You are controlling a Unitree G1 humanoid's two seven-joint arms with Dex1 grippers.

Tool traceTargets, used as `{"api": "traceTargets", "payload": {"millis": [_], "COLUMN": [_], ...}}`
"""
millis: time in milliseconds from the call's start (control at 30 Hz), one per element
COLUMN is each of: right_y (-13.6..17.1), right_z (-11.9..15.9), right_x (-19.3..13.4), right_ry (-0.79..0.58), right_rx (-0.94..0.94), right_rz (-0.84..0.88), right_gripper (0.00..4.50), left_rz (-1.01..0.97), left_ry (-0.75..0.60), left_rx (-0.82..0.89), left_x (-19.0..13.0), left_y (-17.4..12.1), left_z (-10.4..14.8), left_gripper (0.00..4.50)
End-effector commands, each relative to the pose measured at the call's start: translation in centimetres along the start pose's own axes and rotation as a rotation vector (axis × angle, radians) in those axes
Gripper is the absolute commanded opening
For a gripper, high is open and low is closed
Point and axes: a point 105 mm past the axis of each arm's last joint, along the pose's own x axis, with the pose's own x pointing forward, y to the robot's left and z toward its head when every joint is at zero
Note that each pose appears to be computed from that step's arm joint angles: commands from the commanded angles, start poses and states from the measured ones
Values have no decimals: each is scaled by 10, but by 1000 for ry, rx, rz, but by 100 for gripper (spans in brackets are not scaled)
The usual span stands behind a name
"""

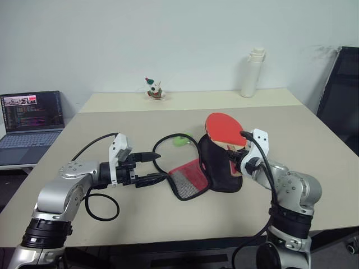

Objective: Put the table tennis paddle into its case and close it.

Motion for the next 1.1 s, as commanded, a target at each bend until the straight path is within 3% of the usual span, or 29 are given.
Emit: {"api": "traceTargets", "payload": {"millis": [33, 200, 800, 833, 933, 1100], "right_y": [4, 8, 0, 0, -2, 5], "right_z": [8, -12, -32, -32, -33, -32], "right_x": [-5, 9, 32, 32, 32, 29], "right_ry": [-66, -7, 32, 29, 18, 3], "right_rx": [-5, 10, -18, -17, -19, -46], "right_rz": [-19, -10, -39, -45, -60, -32], "right_gripper": [115, 115, 115, 186, 267, 441], "left_rz": [-5, -1, 20, 21, 23, 25], "left_ry": [-15, -12, -11, -11, -11, -14], "left_rx": [51, 51, 51, 50, 50, 47], "left_x": [-1, -2, -7, -7, -7, -7], "left_y": [1, 0, -1, -1, -1, -2], "left_z": [12, 12, 10, 10, 10, 9], "left_gripper": [450, 450, 450, 450, 450, 450]}}
